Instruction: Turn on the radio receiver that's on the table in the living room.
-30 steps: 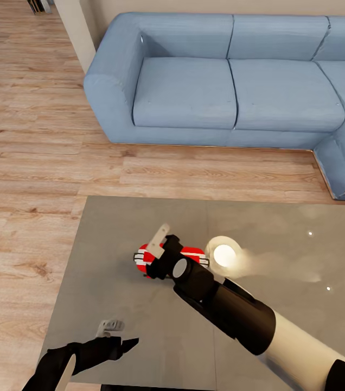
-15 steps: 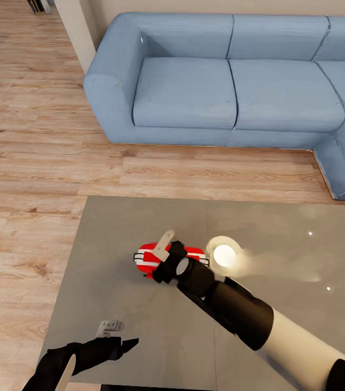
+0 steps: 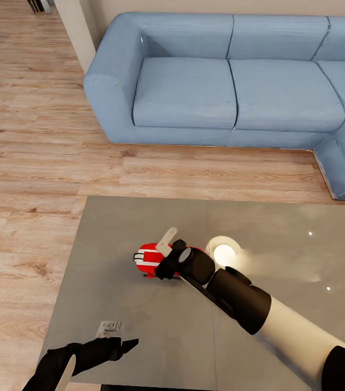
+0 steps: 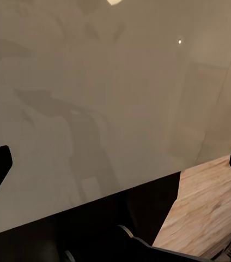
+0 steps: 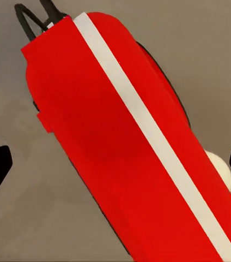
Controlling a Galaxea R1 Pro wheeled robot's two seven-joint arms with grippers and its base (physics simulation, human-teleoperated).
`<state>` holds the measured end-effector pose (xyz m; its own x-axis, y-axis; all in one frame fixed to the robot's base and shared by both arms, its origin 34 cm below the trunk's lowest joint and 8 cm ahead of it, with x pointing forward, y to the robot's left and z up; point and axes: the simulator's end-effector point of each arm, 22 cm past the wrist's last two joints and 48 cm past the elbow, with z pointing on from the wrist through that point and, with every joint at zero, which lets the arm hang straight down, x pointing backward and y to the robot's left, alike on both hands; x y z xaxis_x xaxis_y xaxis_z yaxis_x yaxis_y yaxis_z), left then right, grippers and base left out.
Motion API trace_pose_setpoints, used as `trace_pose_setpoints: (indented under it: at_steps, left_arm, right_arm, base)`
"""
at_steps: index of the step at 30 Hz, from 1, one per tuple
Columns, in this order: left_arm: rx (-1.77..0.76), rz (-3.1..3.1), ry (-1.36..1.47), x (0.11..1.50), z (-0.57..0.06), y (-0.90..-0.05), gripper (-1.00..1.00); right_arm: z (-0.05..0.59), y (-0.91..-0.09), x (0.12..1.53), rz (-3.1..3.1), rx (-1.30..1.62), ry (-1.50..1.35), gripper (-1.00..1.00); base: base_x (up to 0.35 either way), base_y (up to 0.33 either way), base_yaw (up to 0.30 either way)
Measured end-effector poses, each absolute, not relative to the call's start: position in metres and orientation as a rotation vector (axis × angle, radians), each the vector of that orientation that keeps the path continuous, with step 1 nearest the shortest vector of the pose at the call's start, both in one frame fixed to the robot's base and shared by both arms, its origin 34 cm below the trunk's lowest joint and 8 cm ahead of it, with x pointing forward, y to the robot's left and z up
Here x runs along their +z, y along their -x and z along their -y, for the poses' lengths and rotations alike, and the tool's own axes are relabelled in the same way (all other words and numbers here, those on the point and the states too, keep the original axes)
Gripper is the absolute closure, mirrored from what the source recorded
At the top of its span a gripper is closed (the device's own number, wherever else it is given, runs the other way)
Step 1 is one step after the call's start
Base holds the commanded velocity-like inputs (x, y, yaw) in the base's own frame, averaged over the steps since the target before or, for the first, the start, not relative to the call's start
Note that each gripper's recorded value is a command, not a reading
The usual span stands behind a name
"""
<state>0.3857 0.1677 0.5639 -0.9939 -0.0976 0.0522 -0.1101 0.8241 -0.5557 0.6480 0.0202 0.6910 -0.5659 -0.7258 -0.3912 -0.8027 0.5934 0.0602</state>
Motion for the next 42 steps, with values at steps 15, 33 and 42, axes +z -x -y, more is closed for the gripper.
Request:
trace_pose_setpoints:
  at_steps: [15,33,42]
  left_arm:
    - [0.907,2.979,-0.172,0.563,-0.168,-0.385,-1.0]
    - [0.905,2.978,-0.174,0.563,-0.168,-0.384,-1.0]
    - [0.902,2.972,-0.178,0.562,-0.168,-0.382,-1.0]
  right_arm:
    - [0.005,-0.634,0.657,-2.603,0.312,1.283,-1.0]
    - [0.024,-0.634,0.636,-2.674,0.292,1.316,-1.0]
    - [0.024,-0.635,0.637,-2.672,0.301,1.327,-1.0]
  base:
    - [0.0,0.0,0.0]
    - [0.0,0.0,0.0]
    - [0.0,0.0,0.0]
